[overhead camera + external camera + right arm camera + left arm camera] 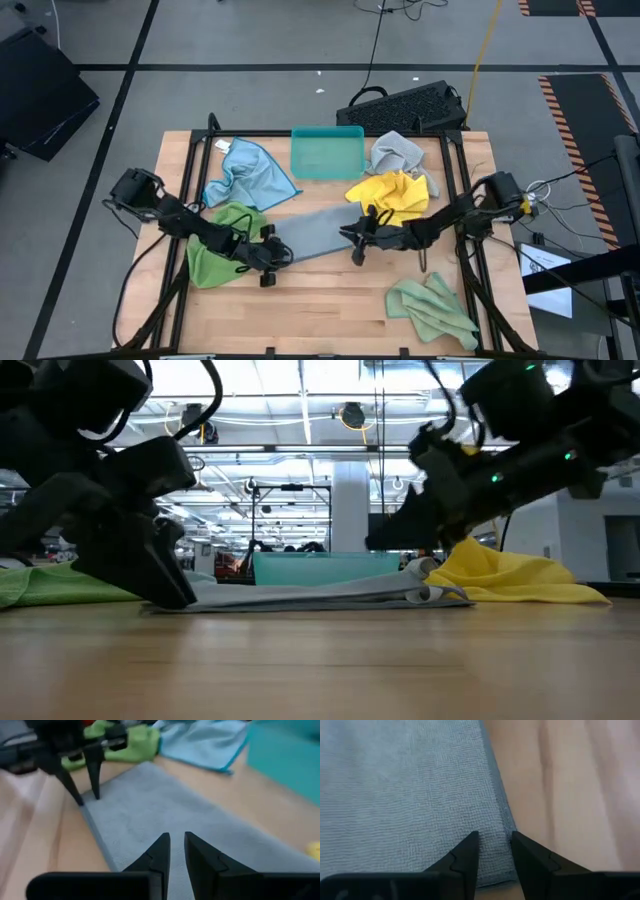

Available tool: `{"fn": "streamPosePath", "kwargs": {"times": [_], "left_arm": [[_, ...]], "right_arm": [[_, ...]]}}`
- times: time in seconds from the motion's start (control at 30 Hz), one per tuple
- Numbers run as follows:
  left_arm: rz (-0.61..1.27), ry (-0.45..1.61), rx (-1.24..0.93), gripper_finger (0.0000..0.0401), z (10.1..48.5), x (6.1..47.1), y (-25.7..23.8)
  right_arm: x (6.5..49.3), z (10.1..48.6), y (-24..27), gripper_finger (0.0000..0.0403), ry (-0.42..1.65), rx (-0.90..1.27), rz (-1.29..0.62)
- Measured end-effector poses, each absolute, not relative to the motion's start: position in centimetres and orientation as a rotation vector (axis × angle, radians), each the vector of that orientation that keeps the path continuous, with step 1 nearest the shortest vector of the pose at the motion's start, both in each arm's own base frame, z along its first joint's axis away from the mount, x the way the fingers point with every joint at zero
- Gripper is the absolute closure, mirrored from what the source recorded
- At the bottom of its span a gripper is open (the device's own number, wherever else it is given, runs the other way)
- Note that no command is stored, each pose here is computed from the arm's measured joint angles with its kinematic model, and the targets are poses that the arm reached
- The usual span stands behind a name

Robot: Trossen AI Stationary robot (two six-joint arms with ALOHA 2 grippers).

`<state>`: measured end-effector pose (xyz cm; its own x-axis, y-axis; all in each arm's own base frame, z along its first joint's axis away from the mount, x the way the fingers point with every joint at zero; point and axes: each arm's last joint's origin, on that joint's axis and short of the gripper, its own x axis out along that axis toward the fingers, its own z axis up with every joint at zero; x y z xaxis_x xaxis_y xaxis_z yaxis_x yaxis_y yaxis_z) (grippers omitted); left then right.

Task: Fold microfiber towels
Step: Fold the dark gray microfiber cloth

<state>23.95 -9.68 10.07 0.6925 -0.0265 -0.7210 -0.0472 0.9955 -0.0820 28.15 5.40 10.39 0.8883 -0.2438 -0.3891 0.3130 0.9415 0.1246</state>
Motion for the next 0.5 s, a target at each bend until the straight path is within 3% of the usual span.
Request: {"fn": "streamPosePath", "kwargs": {"times": [0.3,0.5], "left_arm": [[-0.253,0.698,-0.300,0.0281,11.2,24.0,-13.0],[-0.450,0.539,-0.218,0.0281,12.6,23.7,-15.3]], "right_arm": [[28.4,7.1,5.9,0.0355,0.542,0.194,-0.165],[28.2,7.2,6.1,0.0355,0.588,0.171,-0.102]]}}
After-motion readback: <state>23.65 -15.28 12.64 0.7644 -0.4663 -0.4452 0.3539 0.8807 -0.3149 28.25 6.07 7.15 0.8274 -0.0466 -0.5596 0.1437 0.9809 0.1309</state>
